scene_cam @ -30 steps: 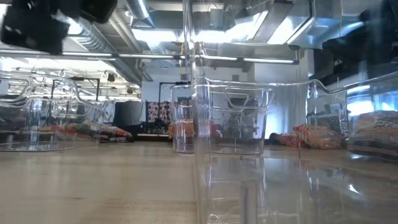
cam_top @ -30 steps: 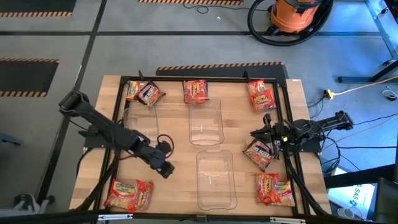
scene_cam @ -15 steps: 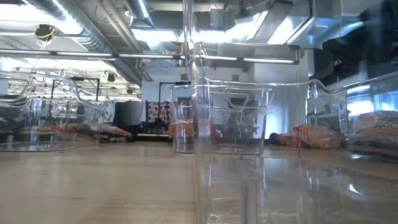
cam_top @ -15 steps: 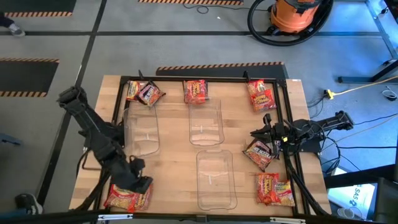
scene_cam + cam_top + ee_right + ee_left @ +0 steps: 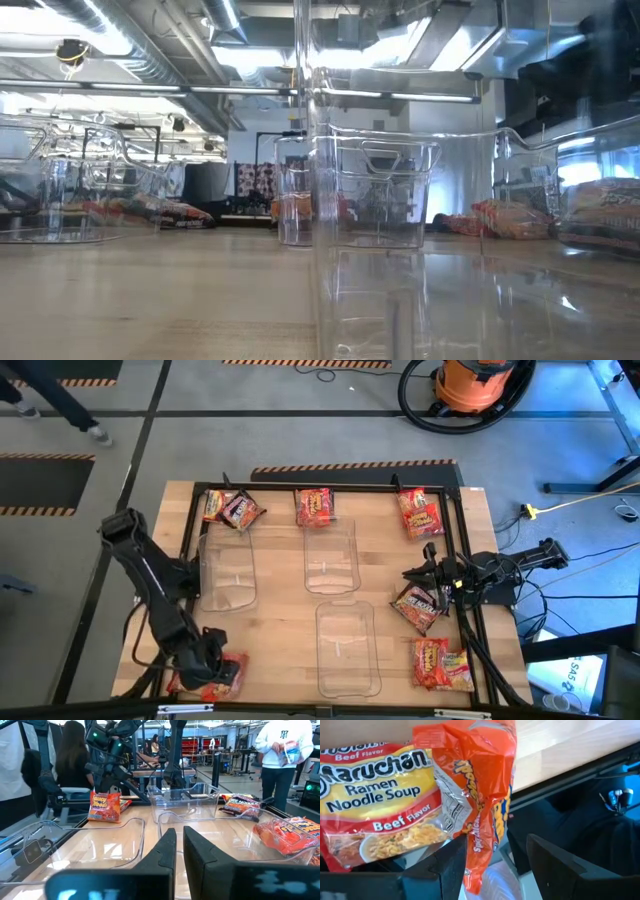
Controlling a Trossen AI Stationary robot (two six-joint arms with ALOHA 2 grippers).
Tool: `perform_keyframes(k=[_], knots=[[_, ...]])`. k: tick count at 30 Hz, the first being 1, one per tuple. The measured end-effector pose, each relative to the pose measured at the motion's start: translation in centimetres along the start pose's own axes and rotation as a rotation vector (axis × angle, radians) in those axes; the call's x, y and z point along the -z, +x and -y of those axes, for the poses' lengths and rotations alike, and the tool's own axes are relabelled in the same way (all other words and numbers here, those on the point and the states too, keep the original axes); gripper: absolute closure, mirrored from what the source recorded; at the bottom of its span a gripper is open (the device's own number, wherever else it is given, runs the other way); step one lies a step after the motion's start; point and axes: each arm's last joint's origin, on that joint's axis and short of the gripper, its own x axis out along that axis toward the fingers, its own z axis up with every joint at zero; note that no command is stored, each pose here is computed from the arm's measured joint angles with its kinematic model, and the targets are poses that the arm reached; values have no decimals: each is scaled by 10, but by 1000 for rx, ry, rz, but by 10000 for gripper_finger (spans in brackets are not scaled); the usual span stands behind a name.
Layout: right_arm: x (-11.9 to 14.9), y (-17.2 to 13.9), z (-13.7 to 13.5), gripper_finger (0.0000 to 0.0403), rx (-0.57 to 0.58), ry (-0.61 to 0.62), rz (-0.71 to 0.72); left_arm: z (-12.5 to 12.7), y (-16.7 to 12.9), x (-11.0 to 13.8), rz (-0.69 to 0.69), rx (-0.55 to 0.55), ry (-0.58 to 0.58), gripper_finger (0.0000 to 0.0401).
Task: Sort Maruchan noodles
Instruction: Put the orange noodle pack into the top left transparent bin
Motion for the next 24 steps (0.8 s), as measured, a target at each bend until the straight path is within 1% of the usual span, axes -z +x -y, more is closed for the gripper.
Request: perform_keyframes(k=[4, 6, 10, 13, 15, 19, 21, 24], knots=[[0, 0, 0, 388, 4, 0, 0, -2, 2, 1, -23, -40, 4, 201], [0, 0, 0, 388, 4, 0, 0, -2, -1, 1, -24, -34, 3, 201], [0, 0, 0, 388, 0, 1, 0, -3, -14, 0, -16, -35, -1, 201], [0, 0, 0, 388, -4, 2, 0, -6, -24, -1, 9, -77, -18, 201], [0, 0, 0, 388, -4, 2, -1, -8, -26, 1, 8, -96, -13, 201], [0, 0, 0, 388, -13, 3, -1, -8, -23, 8, 16, -36, 63, 201], [0, 0, 0, 388, -14, 3, -2, -7, -18, 9, 57, -8, 86, 201], [0, 0, 0, 388, -13, 2, -2, -7, -12, 10, 89, 1, 105, 201]])
